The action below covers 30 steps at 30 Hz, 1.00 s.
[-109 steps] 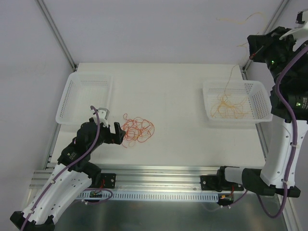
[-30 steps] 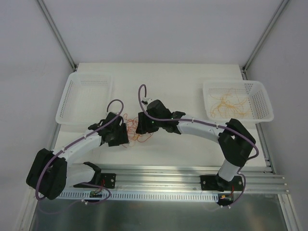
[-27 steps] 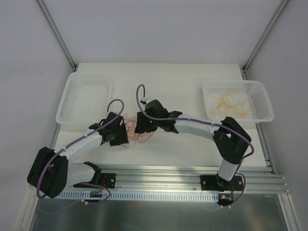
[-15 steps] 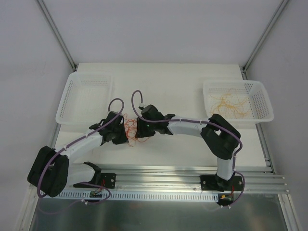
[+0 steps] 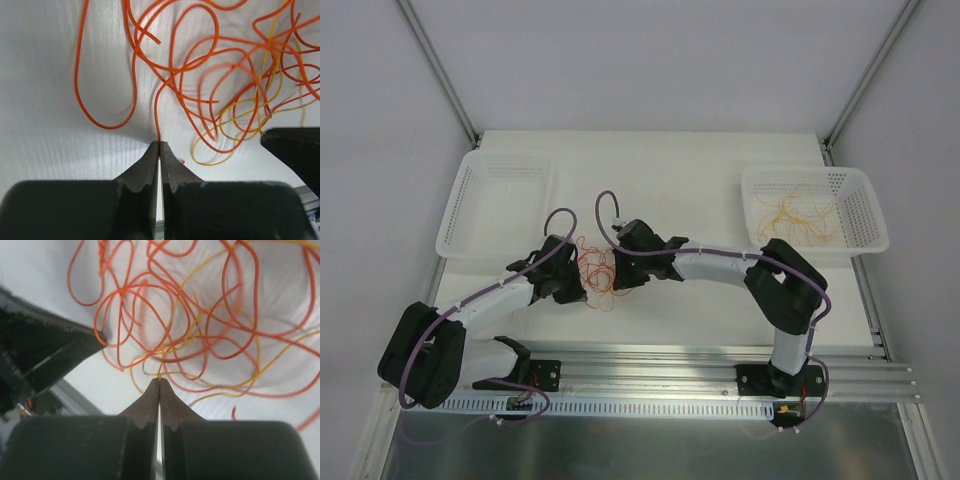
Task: Untangle the cables
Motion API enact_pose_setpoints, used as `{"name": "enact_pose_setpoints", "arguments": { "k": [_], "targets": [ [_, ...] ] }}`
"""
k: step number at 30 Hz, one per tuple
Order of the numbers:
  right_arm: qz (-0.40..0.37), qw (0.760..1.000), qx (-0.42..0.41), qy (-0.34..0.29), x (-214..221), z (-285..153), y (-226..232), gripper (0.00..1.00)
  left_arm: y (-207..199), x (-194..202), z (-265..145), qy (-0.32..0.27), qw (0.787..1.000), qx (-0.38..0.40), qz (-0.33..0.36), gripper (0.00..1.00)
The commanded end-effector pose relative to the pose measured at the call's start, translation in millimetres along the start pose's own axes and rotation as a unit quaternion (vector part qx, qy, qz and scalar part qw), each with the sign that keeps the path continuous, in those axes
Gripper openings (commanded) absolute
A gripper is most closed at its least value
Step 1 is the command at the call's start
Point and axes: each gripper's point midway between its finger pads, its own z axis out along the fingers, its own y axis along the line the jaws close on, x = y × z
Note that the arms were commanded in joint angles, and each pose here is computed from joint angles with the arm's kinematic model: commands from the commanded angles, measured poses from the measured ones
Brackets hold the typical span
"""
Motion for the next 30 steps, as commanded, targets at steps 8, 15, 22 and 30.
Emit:
{"name": "enact_pose_setpoints", "arguments": {
  "k": [8, 15, 22, 30],
  "targets": [
    [-0.081, 0.996, -0.022, -0.041, -32.2, -135.0, 2.7, 0.01, 4.2, -2.4, 6.2, -0.002, 1.0, -0.019, -0.022, 0.0],
    [-0.097, 0.983, 0.007, -0.155, -74.2, -258.8, -16.4, 0.01, 6.0, -0.5, 8.8, 0.004, 0.999, -0.025, -0.028, 0.0],
    [-0.103, 0.946, -0.011, -0.307, -103.0, -394.7, -6.9, 0.01, 11.3, 2.0, 11.4, 0.006, 0.999, -0.037, -0.035, 0.0],
    [-0.11, 0.885, 0.066, -0.447, -105.8, -491.5, -15.2, 0.01, 17.3, 5.2, 14.2, 0.008, 0.998, -0.05, -0.043, 0.0]
  ]
}}
